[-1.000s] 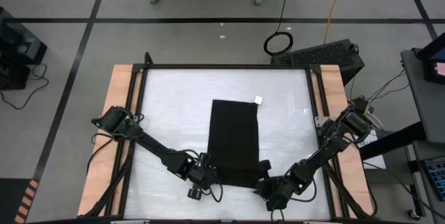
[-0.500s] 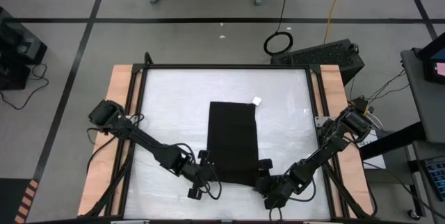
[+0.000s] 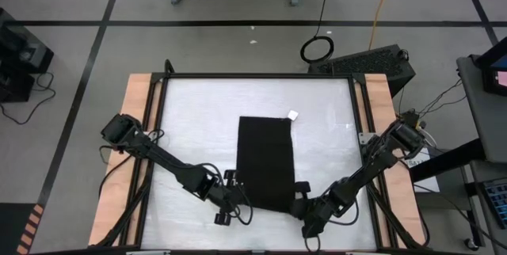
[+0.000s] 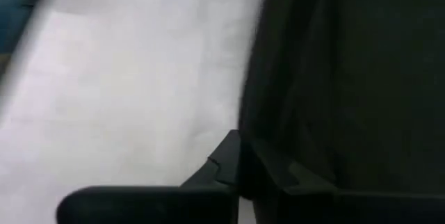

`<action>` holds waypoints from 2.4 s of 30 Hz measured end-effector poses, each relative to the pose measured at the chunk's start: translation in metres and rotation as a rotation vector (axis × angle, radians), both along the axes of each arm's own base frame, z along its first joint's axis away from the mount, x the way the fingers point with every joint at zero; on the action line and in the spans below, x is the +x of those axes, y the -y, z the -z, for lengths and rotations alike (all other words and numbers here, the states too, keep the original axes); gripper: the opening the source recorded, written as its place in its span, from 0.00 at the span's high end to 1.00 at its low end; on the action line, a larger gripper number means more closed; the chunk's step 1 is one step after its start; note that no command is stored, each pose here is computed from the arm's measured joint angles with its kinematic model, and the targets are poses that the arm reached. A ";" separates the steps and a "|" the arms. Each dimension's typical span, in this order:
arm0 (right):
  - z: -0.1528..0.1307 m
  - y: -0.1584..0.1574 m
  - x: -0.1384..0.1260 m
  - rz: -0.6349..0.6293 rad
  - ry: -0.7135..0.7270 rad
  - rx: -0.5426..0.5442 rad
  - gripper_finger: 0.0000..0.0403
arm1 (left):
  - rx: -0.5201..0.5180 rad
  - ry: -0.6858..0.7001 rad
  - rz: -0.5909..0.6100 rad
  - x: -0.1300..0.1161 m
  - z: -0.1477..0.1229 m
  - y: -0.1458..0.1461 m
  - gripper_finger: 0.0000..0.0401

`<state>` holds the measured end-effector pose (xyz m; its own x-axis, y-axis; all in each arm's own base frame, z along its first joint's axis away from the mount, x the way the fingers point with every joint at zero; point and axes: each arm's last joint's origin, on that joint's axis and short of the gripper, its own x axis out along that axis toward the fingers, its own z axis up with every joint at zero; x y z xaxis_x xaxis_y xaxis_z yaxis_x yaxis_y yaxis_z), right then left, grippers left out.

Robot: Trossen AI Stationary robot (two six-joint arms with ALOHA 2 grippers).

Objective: Roll towel
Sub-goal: Roll the black towel

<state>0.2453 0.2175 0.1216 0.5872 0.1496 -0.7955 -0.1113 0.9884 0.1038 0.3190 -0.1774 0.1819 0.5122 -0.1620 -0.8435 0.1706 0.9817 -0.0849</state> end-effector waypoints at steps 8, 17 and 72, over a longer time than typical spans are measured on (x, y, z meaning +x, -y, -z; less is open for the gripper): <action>-0.032 0.006 0.006 -0.038 -0.037 0.273 0.99 | -0.077 -0.046 0.025 -0.001 0.001 0.003 1.00; -0.026 0.023 0.020 0.027 -0.154 0.399 0.99 | -0.107 -0.134 0.031 0.002 0.021 0.006 1.00; 0.002 0.049 0.022 0.153 -0.348 0.564 0.99 | -0.260 -0.054 0.304 0.015 0.012 0.009 0.93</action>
